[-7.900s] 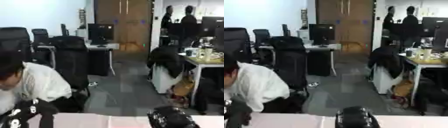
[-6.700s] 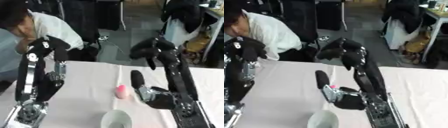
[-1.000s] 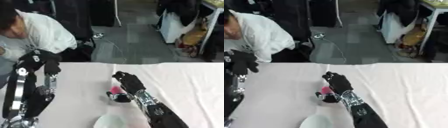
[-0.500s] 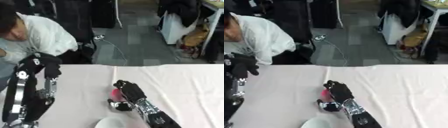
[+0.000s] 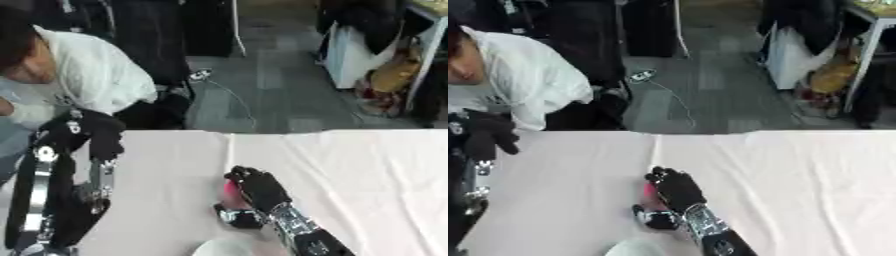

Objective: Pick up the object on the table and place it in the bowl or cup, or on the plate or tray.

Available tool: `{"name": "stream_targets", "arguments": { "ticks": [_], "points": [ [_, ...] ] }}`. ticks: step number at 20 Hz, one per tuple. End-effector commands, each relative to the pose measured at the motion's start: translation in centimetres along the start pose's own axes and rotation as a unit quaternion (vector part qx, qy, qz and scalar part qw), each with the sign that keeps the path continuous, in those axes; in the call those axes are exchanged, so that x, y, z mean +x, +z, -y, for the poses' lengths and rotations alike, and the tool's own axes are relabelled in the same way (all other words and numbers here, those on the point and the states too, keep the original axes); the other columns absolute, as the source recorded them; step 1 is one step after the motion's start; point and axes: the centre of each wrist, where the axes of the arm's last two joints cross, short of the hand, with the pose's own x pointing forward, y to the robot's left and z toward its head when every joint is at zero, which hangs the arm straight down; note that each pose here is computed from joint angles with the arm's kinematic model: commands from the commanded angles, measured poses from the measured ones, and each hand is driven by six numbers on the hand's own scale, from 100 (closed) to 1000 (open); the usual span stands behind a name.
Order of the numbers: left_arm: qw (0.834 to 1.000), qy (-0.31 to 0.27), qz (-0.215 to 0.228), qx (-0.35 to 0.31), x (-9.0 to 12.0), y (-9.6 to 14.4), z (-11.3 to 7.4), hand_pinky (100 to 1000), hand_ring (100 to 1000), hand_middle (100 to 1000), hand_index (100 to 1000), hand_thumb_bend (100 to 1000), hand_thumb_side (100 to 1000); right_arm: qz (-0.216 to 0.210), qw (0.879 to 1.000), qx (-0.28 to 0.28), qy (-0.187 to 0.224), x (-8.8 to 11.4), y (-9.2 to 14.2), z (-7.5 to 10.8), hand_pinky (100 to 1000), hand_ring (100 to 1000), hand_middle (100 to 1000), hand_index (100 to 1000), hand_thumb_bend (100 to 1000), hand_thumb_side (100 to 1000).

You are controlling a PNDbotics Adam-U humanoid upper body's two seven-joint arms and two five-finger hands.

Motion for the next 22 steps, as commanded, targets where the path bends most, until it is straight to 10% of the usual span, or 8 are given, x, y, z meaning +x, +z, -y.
{"name": "stream_targets", "arguments": {
  "ticks": [1, 13, 19, 22],
  "points": [
    [1.000, 0.001, 0.018, 0.006, 0.4, -0.7, -0.4, 531, 381, 554, 625, 100, 665, 0.001, 1.000, -0.017, 0.004, 0.0, -0.6, 1.1, 100, 698, 797, 872, 359, 737],
    [1.000, 0.002, 0.019, 0.008, 0.5, -0.8, -0.4, 531, 380, 555, 625, 100, 663, -0.011, 1.000, 0.002, 0.001, 0.1, 0.0, 0.1, 100, 541, 720, 859, 294, 470],
    [1.000, 0.003, 0.020, 0.008, 0.5, -0.9, -0.4, 531, 380, 555, 624, 100, 663, -0.005, 1.000, -0.007, -0.021, 0.2, 0.3, -0.4, 100, 332, 507, 723, 167, 263],
    [1.000, 0.003, 0.020, 0.007, 0.5, -0.9, -0.4, 531, 380, 555, 624, 100, 663, 0.004, 0.999, -0.030, -0.028, 0.2, 0.5, -0.6, 100, 130, 243, 486, 100, 247]
  ]
}}
